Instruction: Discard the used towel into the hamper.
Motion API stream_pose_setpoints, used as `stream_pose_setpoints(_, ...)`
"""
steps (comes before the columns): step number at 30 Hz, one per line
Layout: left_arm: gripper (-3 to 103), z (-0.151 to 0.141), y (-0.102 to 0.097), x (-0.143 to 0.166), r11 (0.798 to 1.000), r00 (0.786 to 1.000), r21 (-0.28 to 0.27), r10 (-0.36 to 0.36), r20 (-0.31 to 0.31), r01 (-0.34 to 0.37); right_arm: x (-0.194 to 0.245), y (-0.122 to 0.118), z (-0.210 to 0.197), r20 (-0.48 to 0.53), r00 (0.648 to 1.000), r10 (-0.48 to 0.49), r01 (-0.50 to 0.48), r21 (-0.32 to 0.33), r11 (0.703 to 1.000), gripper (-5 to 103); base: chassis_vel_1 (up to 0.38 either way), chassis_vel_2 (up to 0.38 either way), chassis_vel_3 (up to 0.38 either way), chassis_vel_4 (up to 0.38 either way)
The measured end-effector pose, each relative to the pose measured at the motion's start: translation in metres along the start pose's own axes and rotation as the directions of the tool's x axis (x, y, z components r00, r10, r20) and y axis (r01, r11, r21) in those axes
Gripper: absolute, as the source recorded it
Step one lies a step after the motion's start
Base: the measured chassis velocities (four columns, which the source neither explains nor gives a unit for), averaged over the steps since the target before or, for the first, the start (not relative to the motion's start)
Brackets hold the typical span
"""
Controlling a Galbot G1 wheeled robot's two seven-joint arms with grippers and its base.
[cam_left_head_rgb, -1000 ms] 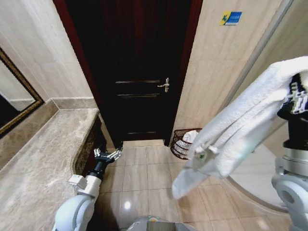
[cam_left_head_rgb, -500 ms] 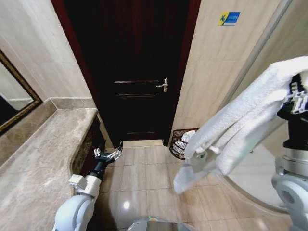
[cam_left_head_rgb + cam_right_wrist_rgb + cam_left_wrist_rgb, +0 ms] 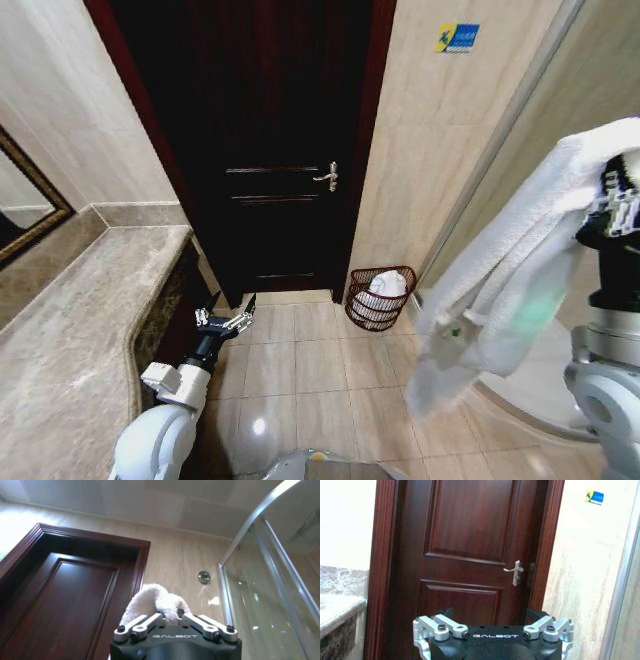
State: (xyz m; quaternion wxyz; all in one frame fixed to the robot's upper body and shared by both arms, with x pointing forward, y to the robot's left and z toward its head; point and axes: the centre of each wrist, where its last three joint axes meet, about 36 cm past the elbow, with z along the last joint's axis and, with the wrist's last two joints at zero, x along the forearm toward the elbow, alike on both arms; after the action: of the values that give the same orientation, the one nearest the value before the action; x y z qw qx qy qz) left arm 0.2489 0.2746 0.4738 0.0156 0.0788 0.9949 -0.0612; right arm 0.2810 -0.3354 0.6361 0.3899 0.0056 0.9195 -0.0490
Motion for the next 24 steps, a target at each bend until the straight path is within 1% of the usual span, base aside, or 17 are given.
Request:
stream_pose_setpoints(19, 99, 0.0, 0.0, 0.0, 1.0, 1.0, 0.0, 0.0, 0.0, 0.0, 0.0, 0.0, 0.0, 0.0, 1.0, 0.0, 0.0, 0.0, 1.0, 3, 0.0, 0.0, 0.0, 0.0)
stream_pose_setpoints(24, 99, 0.0, 0.0, 0.0, 1.0, 1.0, 0.0, 0.0, 0.0, 0.0, 0.0, 0.0, 0.0, 0.0, 1.0, 0.0, 0.0, 0.0, 1.0, 3, -0.084, 0.083, 0.071, -0.082)
